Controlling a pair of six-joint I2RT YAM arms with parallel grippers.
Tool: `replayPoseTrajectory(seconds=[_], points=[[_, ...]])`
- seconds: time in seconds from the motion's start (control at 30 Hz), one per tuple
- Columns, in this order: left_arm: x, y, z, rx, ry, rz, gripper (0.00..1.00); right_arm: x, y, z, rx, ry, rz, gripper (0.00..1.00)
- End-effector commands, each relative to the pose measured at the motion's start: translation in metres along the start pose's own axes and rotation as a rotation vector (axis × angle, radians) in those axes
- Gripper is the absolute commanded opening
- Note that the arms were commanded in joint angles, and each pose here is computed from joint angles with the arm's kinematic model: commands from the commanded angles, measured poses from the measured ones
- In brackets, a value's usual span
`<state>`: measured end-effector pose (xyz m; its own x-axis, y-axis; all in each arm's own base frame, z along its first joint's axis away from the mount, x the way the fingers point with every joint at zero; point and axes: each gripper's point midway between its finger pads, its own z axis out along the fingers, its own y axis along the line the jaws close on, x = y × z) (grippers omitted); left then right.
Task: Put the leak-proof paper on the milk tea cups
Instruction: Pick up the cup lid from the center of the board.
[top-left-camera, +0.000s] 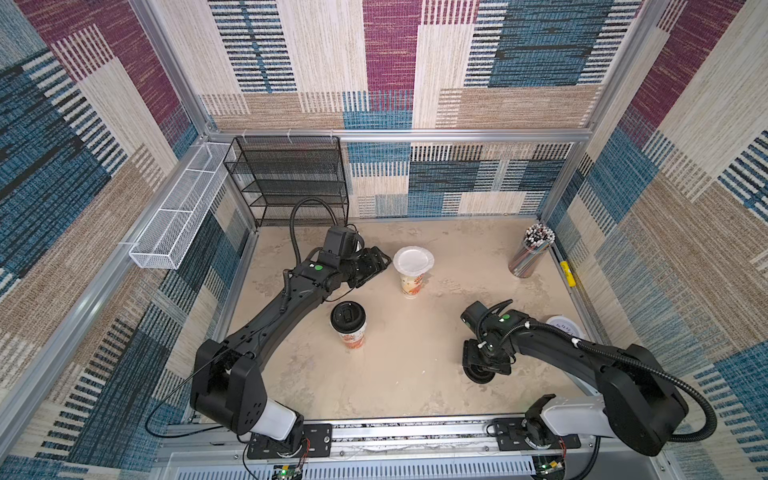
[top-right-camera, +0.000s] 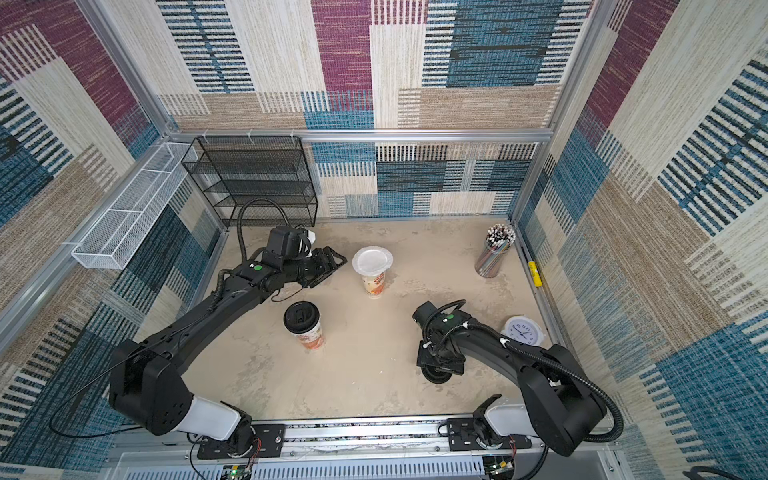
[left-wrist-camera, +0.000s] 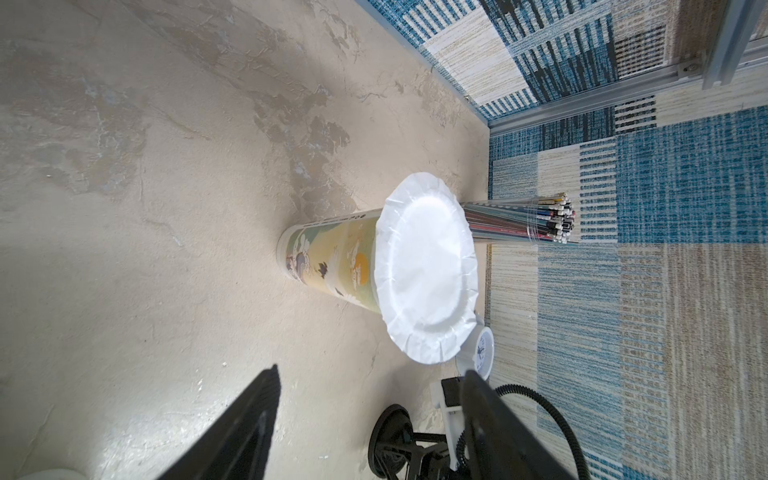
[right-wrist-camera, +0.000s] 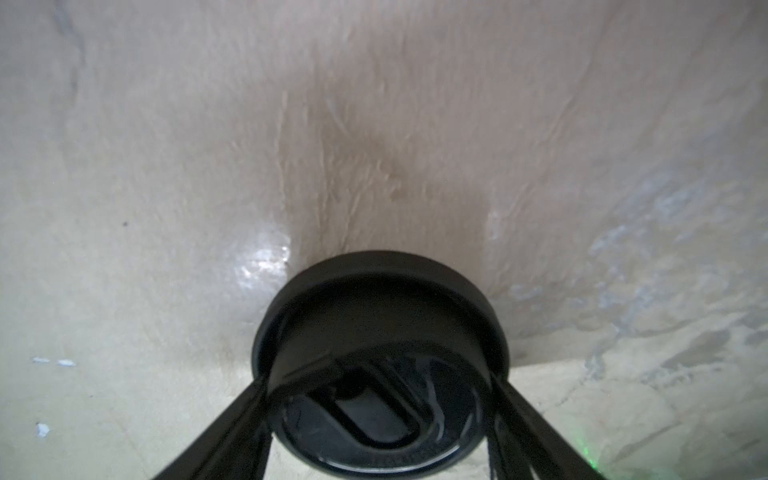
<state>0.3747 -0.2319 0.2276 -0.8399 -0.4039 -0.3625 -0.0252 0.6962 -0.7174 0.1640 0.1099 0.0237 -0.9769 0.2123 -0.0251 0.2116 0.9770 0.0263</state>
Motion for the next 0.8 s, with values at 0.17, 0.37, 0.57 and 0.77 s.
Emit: replayPoseTrajectory(seconds=[0.17, 0.37, 0.57, 0.77], points=[[-0.005, -0.002, -0.005, 0.0, -0.029, 0.025, 0.72, -0.004, -0.002, -0.003, 0.008, -0.027, -0.002, 0.71], [-0.006, -0.004, -0.006, 0.004, -0.035, 0.028, 0.72, -0.017, -0.002, -0.033, 0.019, -0.097, -0.008, 0.7], [-0.008, -0.009, -0.007, 0.022, -0.037, 0.035, 0.72, -0.055, 0.016, -0.103, 0.012, -0.231, -0.06, 0.7], [-0.009, -0.013, -0.005, 0.035, -0.026, 0.046, 0.72, -0.104, 0.058, -0.175, -0.033, -0.353, -0.185, 0.7]])
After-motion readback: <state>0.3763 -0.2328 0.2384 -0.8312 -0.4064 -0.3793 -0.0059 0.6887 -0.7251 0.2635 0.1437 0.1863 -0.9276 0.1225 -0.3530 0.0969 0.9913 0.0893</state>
